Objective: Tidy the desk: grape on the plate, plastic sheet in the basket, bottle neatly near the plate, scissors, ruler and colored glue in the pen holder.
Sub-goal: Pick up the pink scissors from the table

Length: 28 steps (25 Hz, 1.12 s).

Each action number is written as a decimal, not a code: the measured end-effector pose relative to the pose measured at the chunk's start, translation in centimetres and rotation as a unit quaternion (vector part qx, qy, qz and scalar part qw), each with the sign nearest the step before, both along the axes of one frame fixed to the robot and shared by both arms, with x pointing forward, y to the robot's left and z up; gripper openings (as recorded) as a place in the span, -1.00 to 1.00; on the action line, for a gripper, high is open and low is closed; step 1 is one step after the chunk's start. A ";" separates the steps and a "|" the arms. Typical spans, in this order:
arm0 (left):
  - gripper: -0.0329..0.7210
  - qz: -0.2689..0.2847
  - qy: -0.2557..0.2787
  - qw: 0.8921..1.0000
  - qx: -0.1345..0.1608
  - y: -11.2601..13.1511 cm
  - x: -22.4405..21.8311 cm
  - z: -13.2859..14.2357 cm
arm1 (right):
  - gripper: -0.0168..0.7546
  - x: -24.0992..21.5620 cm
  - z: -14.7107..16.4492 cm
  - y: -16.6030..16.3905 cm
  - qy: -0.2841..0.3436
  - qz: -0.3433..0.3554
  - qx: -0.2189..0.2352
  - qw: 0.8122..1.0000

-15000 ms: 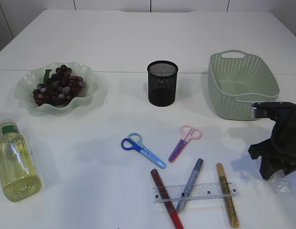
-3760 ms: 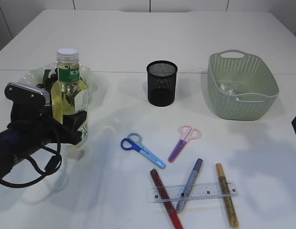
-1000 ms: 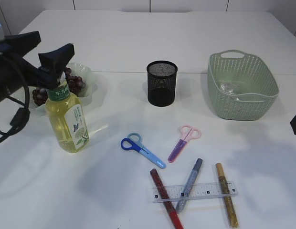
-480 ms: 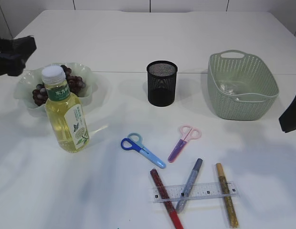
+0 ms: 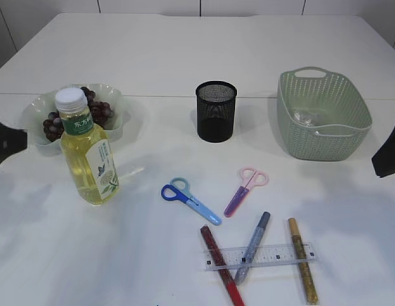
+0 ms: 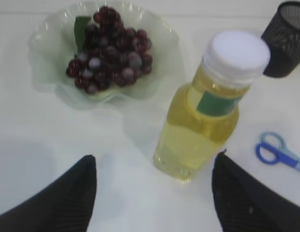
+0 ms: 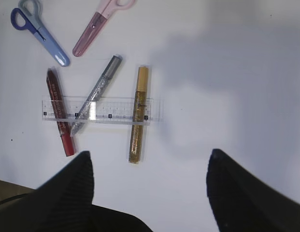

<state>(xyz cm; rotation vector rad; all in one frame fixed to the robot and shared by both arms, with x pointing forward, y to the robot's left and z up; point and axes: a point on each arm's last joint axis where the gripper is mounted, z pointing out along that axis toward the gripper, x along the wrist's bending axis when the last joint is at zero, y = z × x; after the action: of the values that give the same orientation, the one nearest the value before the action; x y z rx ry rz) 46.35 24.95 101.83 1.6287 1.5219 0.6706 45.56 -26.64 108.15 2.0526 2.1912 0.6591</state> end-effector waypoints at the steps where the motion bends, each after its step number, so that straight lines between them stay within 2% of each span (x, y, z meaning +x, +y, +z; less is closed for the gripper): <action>1: 0.51 -0.001 0.018 1.000 0.003 0.1 -0.4 -0.1 | 0.50 0.0 0.0 0.0 0.000 0.001 0.000 1.000; 4: 0.47 -0.004 0.070 0.997 0.010 0.3 -1.7 -0.2 | 0.50 0.0 0.0 0.0 -0.001 0.003 -0.001 1.000; 7: 0.45 -0.007 0.153 0.988 0.019 0.4 -3.0 -1.1 | 0.50 0.0 0.0 0.0 -0.001 0.003 -0.001 1.000; 12: 0.44 -0.016 0.280 0.959 0.035 0.6 -5.1 -2.2 | 0.50 0.0 0.0 0.0 -0.001 0.003 0.002 1.000; 15: 0.42 -0.039 0.338 0.939 0.049 0.5 -5.8 -1.4 | 0.50 0.0 0.1 0.3 -0.001 0.001 0.015 1.000; 17: 0.41 -0.049 0.360 0.930 0.053 0.4 -5.9 -0.4 | 0.50 0.1 0.2 0.5 -0.003 -0.002 0.030 1.000; 19: 0.41 -0.055 0.361 0.929 0.053 0.3 -5.7 0.7 | 0.50 0.1 0.3 0.6 -0.003 -0.007 0.042 0.999; 23: 0.41 -0.056 0.328 0.942 0.043 0.0 -4.8 2.1 | 0.50 0.4 0.8 0.6 -0.010 -0.036 0.054 0.998; 28: 0.41 -0.058 0.319 0.946 0.010 -0.5 -4.7 2.3 | 0.46 1.2 3.1 1.5 -0.049 -0.053 0.069 0.995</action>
<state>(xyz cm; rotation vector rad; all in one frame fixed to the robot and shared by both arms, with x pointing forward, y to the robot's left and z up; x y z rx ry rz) 41.69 24.45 104.17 2.0511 1.8375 0.0805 46.74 -25.15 111.26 2.1333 2.0217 0.9013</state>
